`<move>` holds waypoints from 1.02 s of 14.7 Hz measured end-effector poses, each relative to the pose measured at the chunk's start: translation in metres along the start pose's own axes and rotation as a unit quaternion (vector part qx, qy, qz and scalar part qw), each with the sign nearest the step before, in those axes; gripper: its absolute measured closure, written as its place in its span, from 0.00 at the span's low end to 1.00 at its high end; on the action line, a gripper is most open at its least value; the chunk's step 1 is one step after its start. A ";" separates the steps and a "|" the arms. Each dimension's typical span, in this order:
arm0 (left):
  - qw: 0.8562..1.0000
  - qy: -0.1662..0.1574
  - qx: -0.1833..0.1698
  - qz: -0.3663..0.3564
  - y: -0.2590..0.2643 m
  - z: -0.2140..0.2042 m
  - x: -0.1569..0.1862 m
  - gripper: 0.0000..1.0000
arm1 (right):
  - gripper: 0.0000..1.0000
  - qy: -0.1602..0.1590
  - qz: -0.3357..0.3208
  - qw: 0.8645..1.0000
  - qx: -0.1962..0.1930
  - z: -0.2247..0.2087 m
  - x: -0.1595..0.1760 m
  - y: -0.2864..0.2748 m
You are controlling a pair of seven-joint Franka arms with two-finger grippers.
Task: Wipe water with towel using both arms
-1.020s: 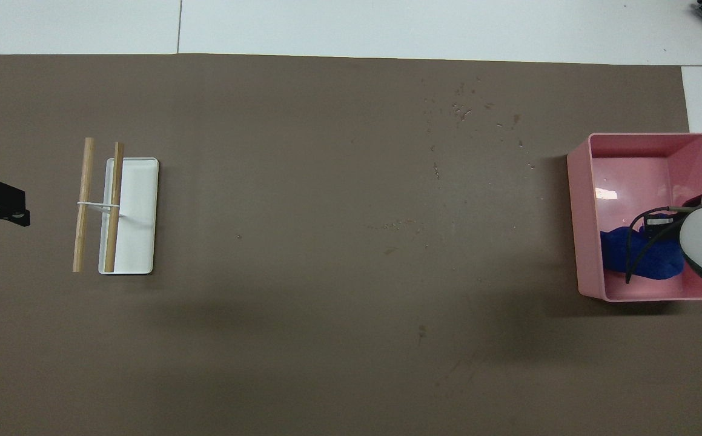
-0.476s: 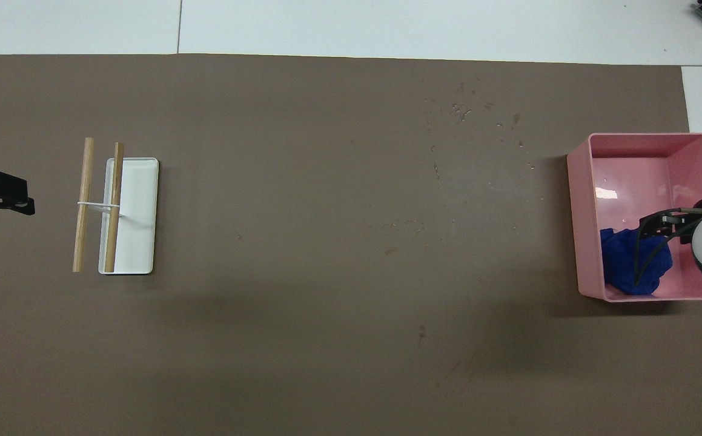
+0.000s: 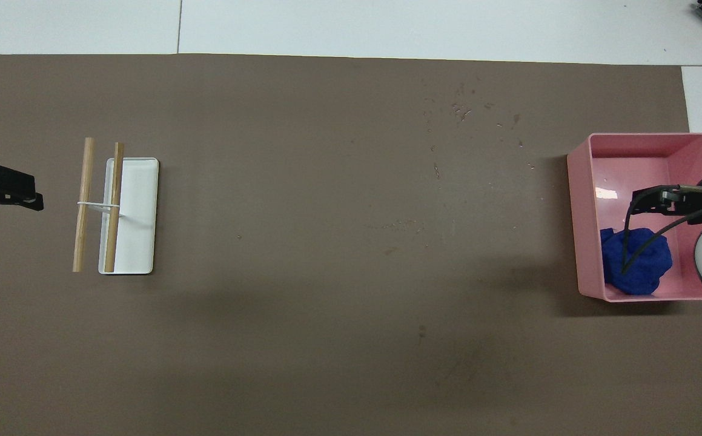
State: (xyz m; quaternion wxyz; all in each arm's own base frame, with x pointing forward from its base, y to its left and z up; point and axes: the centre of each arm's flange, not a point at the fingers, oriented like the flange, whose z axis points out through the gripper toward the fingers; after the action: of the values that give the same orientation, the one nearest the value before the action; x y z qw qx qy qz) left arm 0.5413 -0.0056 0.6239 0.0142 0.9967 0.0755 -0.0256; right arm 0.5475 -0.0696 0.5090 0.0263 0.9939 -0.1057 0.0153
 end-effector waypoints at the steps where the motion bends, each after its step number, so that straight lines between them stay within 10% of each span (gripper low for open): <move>1: 1.000 0.000 0.000 0.001 0.001 0.000 0.000 0.00 | 0.00 0.000 0.002 1.000 0.003 -0.014 -0.003 -0.018; 9: 1.000 -0.003 0.002 0.030 0.024 0.001 -0.005 0.00 | 0.00 0.016 0.006 1.000 0.023 -0.135 -0.015 -0.089; 15: 0.999 -0.006 0.002 0.036 0.025 0.001 -0.006 0.00 | 0.00 -0.008 0.023 0.999 0.027 -0.148 -0.018 -0.072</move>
State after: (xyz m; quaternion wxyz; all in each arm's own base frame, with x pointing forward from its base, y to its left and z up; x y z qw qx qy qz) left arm 0.5390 -0.0312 0.6234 0.0132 0.9986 0.0393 -0.0313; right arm 0.5416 0.0122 0.6526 -0.0013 0.9917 -0.1281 0.0108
